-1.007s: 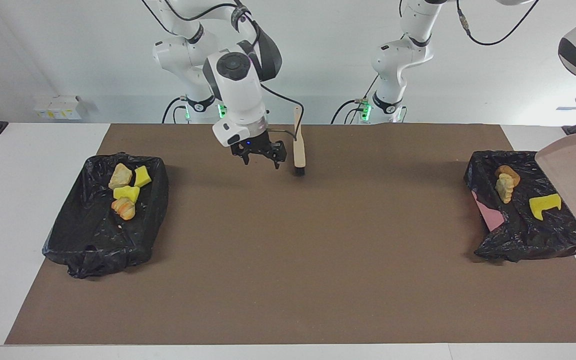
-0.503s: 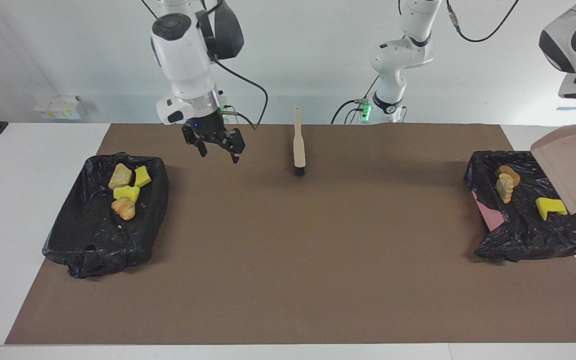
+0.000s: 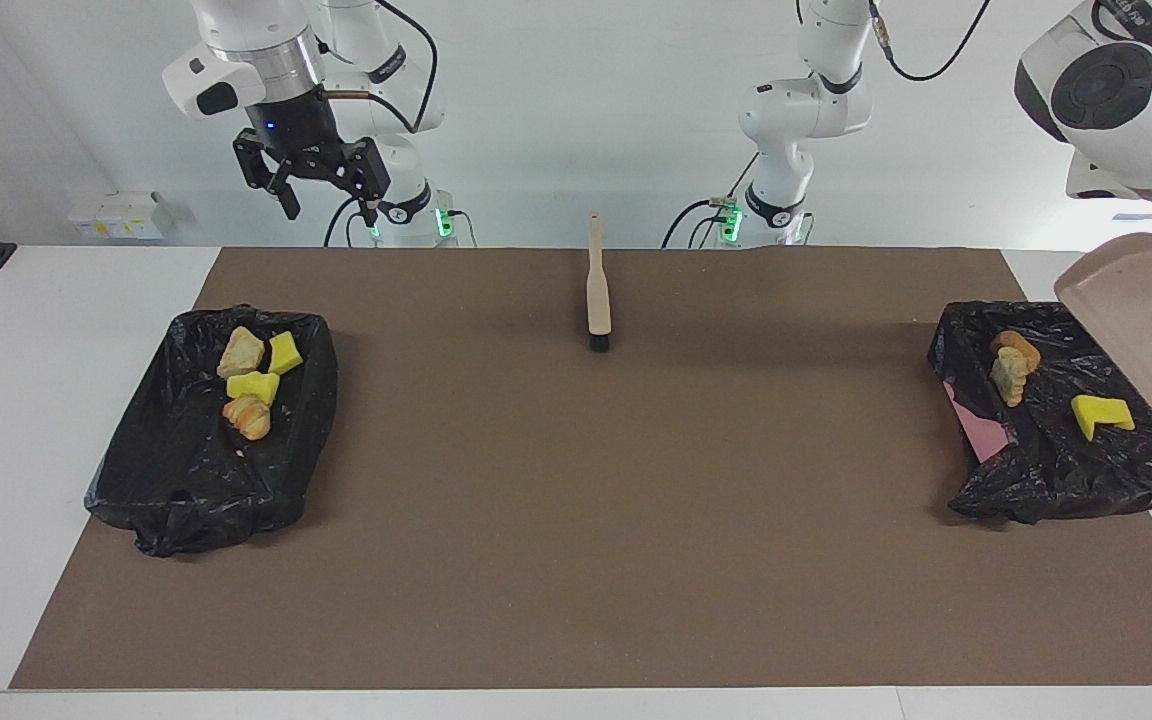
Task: Sweep and dump trash in bin
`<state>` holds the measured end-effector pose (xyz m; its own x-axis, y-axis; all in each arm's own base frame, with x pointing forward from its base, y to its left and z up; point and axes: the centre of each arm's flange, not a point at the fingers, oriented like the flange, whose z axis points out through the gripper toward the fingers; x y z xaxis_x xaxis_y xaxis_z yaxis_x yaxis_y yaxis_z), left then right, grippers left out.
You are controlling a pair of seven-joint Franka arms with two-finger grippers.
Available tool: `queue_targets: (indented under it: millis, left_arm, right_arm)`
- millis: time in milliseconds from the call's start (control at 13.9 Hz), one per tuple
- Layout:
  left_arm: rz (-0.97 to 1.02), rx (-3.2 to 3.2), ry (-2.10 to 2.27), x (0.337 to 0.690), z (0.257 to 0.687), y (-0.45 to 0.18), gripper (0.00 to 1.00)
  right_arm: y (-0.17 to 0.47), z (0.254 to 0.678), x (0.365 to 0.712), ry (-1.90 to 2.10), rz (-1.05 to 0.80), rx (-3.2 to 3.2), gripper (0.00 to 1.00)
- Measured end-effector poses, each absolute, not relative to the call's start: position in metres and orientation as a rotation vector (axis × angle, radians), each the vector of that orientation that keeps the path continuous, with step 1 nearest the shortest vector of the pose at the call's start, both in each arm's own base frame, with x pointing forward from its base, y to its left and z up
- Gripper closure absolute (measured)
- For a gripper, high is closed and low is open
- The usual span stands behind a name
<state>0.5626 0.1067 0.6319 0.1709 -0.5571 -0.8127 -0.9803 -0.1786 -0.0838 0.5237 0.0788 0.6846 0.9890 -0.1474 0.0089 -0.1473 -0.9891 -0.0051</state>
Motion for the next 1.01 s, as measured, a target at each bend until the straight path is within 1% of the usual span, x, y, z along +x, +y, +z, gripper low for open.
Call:
queue_targets:
  millis: [216, 503, 719, 1007]
  left_arm:
    - [0.817, -2.011, 1.449, 0.553, 0.617, 0.089, 0.67]
    - [0.669, -2.205, 1.495, 0.549, 0.602, 0.044, 0.67]
    - [0.575, -2.367, 1.434, 0.537, 0.591, -0.006, 0.67]
    - [0.482, -2.544, 1.299, 0.515, 0.574, -0.093, 0.67]
  right_arm:
    - [0.076, 0.683, 0.525, 0.19, 0.003, -3.134, 0.0]
    - [0.054, 0.681, 0.527, 0.058, 0.02, -3.141, 0.0]
    - [0.049, 0.681, 0.528, 0.06, 0.02, -3.143, 0.0]
    - [0.041, 0.68, 0.528, 0.081, 0.032, -3.144, 0.0]
